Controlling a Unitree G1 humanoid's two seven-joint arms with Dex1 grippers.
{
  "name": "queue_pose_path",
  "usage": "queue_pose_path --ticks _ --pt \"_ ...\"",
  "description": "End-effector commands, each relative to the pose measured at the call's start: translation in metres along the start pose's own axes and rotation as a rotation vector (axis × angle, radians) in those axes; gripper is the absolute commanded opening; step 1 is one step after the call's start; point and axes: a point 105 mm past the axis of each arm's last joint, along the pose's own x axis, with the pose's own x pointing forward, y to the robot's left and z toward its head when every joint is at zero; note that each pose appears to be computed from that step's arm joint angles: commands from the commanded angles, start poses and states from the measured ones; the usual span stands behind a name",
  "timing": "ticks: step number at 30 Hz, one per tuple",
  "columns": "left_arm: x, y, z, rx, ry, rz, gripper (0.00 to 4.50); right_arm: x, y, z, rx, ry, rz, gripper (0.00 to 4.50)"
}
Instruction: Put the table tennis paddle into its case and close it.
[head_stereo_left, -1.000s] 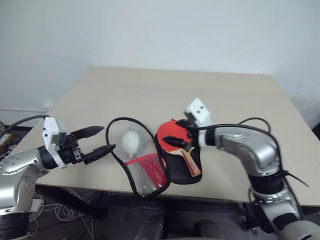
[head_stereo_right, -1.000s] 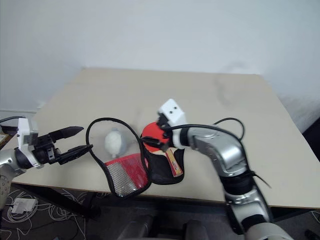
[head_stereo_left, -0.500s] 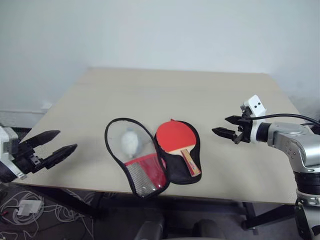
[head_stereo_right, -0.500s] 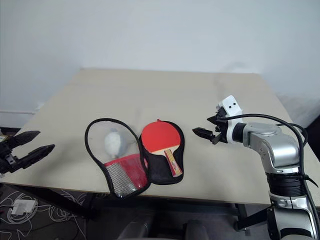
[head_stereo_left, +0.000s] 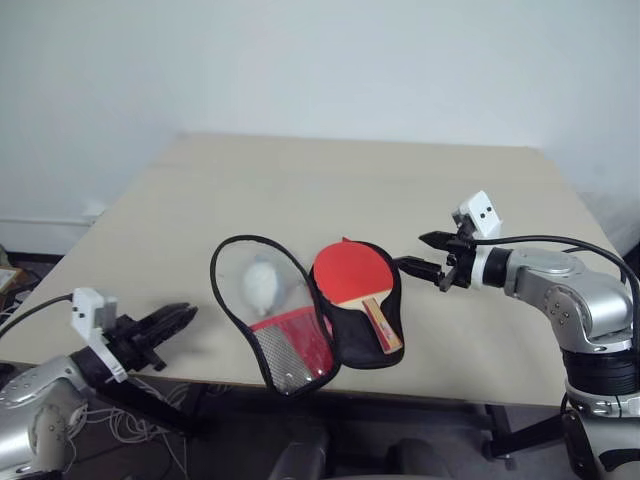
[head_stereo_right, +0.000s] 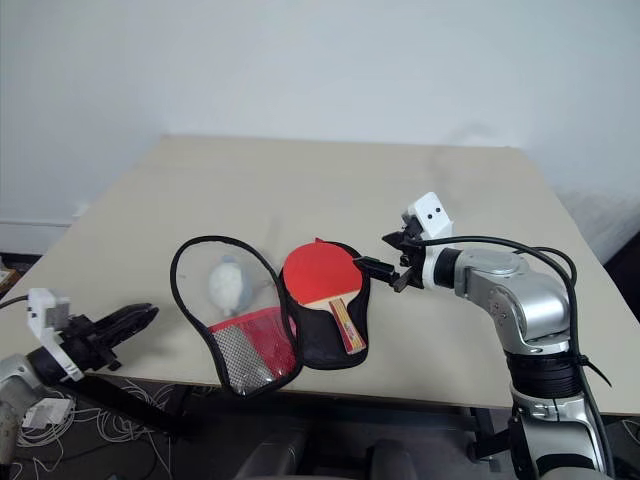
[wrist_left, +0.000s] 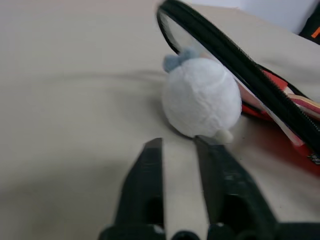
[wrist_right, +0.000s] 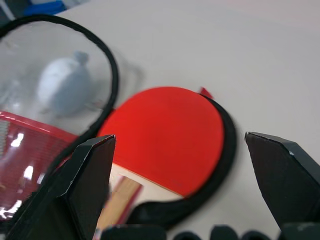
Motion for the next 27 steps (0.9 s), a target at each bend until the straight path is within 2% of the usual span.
queue_pose_path --ticks 1,8,16,19,27 --pt "0.015 -0.028 0.001 -0.03 -0.01 -0.096 0.12 -0.006 0.007 0.006 -0.047 -0.016 0.013 4.5" --pt "0.042 -0.054 0.003 -0.066 -0.037 -0.18 0.12 -0.012 -0.001 0.001 -0.055 0.007 -0.011 4.5" --pt "0.084 -0.094 0.023 -0.087 -0.112 -0.338 0.12 -0.022 0.001 0.003 -0.105 0.017 0.041 4.5" --pt "0.112 -0.114 0.03 -0.085 -0.126 -0.398 0.12 -0.033 0.0 0.003 -0.139 0.029 0.087 4.5" --pt "0.166 -0.139 0.032 -0.092 -0.096 -0.426 0.12 -0.054 -0.004 -0.004 -0.233 0.085 0.167 4.5"
